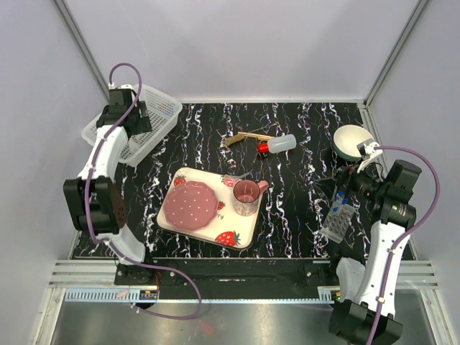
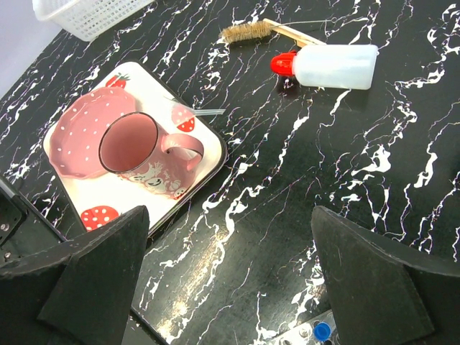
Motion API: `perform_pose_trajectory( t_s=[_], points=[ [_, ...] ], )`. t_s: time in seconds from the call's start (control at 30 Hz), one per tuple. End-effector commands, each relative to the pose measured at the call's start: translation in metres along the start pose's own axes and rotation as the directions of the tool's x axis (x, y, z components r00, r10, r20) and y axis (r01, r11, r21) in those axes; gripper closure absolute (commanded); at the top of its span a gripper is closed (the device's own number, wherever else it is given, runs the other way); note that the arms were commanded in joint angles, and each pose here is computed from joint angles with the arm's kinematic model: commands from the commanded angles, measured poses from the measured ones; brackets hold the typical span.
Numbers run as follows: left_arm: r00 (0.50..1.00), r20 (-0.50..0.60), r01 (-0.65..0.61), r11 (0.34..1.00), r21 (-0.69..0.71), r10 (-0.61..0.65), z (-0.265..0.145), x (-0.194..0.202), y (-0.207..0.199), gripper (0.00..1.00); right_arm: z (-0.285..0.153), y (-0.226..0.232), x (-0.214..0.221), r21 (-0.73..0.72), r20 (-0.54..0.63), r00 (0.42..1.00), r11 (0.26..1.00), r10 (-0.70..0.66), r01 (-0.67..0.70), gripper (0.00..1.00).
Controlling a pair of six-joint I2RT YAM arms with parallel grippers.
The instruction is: Organize the chemistry lab equipment
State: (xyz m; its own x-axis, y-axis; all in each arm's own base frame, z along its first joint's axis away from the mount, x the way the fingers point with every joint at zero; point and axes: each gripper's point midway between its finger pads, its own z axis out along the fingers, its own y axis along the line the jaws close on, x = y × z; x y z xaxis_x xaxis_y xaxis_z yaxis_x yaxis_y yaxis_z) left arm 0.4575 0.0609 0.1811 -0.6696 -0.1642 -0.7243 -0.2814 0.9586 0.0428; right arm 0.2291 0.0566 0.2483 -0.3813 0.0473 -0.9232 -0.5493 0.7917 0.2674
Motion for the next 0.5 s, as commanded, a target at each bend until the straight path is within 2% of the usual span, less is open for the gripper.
perform_pose_trajectory(
  t_s=[0.0, 0.1, 0.13, 0.17, 0.27, 0.3, 0.33, 0.37, 0.43, 0.47],
  points=[
    [0.956, 0.27, 0.091, 0.99, 0.103, -0.116, -0.077, -0.059, -0.004, 0.2, -0.002, 0.005, -0.009, -0.017, 0.035, 0.998, 0.999, -0.046, 0.047, 0.0],
    [0.935, 0.322, 0.085, 0.976, 0.199, -0.147, -0.109, -0.057, -0.013, 0.09, -0.003, 0.006, -0.007, -0.015, 0.033, 0.997, 0.998, -0.065, 0.066, 0.0],
    [0.932, 0.327, 0.091, 0.972, 0.217, -0.16, -0.116, -0.055, -0.014, 0.01, -0.003, 0.006, -0.007, -0.016, 0.03, 0.997, 0.997, -0.071, 0.071, 0.0],
    [0.927, 0.335, 0.094, 0.968, 0.232, -0.171, -0.123, -0.052, -0.015, 0.01, -0.003, 0.008, -0.004, -0.027, 0.023, 0.997, 0.997, -0.069, 0.07, 0.0],
    [0.899, 0.348, 0.21, 0.958, 0.192, -0.267, -0.142, -0.029, 0.007, 0.01, -0.003, 0.01, 0.001, -0.068, -0.013, 0.997, 0.995, -0.07, 0.069, 0.0],
    [0.889, 0.348, 0.235, 0.949, 0.211, -0.297, -0.15, -0.013, 0.01, 0.01, -0.003, 0.007, -0.005, -0.079, -0.022, 0.994, 0.991, -0.106, 0.104, 0.01],
    [0.882, 0.359, 0.228, 0.943, 0.244, -0.306, -0.157, -0.01, 0.009, 0.01, -0.003, 0.007, -0.009, -0.09, -0.029, 0.992, 0.989, -0.12, 0.117, 0.0],
    [0.898, 0.319, 0.21, 0.931, 0.3, -0.305, -0.154, 0.009, -0.001, 0.01, -0.004, 0.006, -0.015, -0.105, -0.051, 0.992, 0.989, -0.112, 0.106, 0.0],
    [0.886, 0.346, 0.164, 0.907, 0.387, -0.308, -0.175, 0.017, -0.013, 0.01, -0.003, -0.001, -0.024, -0.11, -0.067, 0.985, 0.983, -0.158, 0.15, 0.0],
    [0.904, 0.309, 0.131, 0.881, 0.454, -0.294, -0.176, 0.033, -0.027, 0.01, 0.0, -0.007, -0.032, -0.115, -0.085, 0.985, 0.983, -0.153, 0.143, 0.0]
  ],
)
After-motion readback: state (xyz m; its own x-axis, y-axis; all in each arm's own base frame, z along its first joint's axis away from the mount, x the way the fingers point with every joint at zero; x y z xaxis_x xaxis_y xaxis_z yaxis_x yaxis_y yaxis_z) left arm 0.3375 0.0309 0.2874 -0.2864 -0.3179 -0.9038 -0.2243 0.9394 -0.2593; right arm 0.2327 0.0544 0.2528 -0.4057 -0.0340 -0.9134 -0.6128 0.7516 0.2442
